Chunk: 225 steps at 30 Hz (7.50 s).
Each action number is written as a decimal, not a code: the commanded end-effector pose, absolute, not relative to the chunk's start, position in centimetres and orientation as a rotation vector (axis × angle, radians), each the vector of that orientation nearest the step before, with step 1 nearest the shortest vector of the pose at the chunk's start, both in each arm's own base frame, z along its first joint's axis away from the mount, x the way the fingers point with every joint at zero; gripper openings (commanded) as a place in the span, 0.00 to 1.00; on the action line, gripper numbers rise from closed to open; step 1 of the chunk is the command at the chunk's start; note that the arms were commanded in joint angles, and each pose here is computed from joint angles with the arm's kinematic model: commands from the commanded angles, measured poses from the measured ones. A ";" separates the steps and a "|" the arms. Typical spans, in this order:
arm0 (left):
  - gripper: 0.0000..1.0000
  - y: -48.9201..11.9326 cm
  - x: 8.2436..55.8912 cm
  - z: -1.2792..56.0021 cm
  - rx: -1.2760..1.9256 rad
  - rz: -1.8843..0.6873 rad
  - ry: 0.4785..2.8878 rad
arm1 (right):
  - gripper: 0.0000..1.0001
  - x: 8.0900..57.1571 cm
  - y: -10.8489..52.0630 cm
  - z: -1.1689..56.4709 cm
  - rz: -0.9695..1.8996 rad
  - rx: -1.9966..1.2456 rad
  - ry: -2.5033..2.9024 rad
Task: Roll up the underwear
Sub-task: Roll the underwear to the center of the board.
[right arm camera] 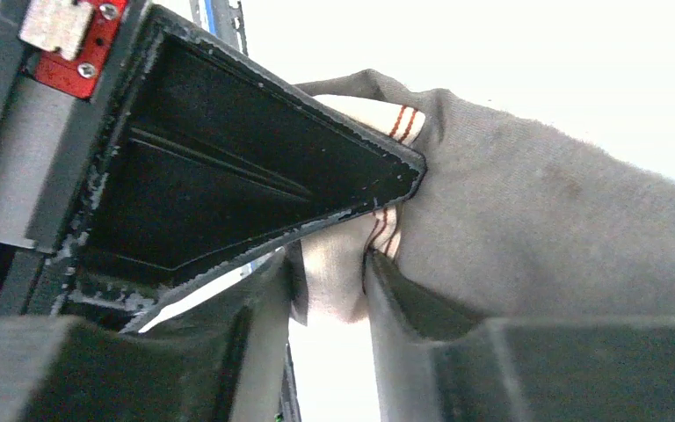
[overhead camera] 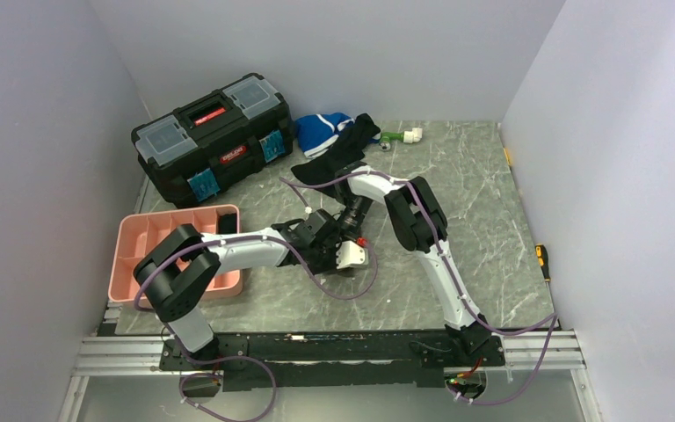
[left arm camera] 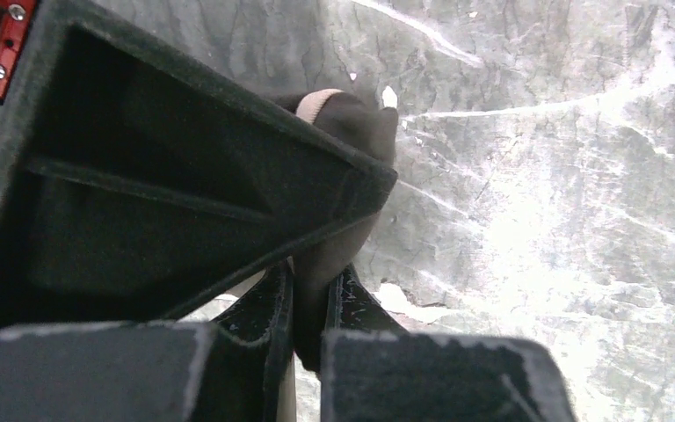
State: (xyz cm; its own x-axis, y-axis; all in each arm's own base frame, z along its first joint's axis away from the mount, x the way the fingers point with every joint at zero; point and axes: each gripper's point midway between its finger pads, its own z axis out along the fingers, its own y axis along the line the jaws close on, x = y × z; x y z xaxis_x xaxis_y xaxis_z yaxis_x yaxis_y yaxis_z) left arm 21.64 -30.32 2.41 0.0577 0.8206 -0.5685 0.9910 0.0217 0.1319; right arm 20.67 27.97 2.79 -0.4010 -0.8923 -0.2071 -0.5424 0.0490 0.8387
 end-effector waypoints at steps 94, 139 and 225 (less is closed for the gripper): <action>0.35 -30.1 24.3 0.7 1.453 -1.486 2.576 | 0.07 19.9 24.6 -2.0 -0.374 2.404 -2.244; 0.63 -16.3 27.0 18.1 1.055 -0.500 1.908 | 0.03 20.8 25.7 1.2 -1.313 1.627 -2.024; 0.00 -32.6 19.8 -0.7 1.991 -0.707 1.911 | 0.48 27.4 21.7 8.1 -1.232 1.687 -2.339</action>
State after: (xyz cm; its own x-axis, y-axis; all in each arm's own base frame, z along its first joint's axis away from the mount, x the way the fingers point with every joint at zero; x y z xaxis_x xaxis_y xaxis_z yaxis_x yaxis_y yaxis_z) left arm 21.16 -33.64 2.40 0.0103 0.7915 -0.6110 0.9961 -0.0620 -0.0635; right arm 25.39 22.43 4.92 -0.4687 -0.8300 -0.3024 -0.7139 0.1543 0.6831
